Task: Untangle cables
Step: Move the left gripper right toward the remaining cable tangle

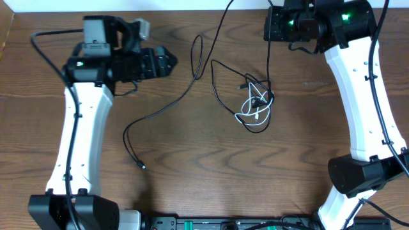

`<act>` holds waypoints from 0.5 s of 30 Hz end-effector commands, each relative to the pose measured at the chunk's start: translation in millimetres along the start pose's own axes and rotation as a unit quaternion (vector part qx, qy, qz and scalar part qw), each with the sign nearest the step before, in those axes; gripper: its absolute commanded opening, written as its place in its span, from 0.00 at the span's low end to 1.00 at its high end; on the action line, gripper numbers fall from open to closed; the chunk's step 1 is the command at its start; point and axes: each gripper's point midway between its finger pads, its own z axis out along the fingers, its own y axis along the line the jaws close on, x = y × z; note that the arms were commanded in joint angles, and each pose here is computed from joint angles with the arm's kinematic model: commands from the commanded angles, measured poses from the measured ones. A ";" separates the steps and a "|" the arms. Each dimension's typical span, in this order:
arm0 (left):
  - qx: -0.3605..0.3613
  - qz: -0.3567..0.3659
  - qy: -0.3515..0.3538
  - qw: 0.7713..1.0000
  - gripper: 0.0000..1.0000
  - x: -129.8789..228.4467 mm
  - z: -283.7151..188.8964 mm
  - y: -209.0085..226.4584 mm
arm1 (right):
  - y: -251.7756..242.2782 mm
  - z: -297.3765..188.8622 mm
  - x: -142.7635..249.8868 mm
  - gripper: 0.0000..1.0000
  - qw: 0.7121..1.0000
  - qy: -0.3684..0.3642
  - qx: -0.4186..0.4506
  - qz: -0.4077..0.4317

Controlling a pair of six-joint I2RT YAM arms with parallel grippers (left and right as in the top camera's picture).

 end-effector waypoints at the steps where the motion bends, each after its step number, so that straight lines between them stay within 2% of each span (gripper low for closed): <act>1: 0.020 0.006 0.016 1.000 0.84 9.1 9.9 -25.1 | 1.1 -5.8 -2.6 0.01 1.000 -0.006 -0.002 -0.007; 8: 0.064 -0.023 0.019 0.998 0.84 16.6 34.6 -74.8 | 0.8 -5.7 -1.7 0.01 1.000 -0.004 -0.001 -0.006; 15: 0.089 -0.007 0.052 0.995 0.84 36.1 66.9 -107.5 | 0.5 -5.7 -1.0 0.01 1.000 -0.003 0.000 -0.006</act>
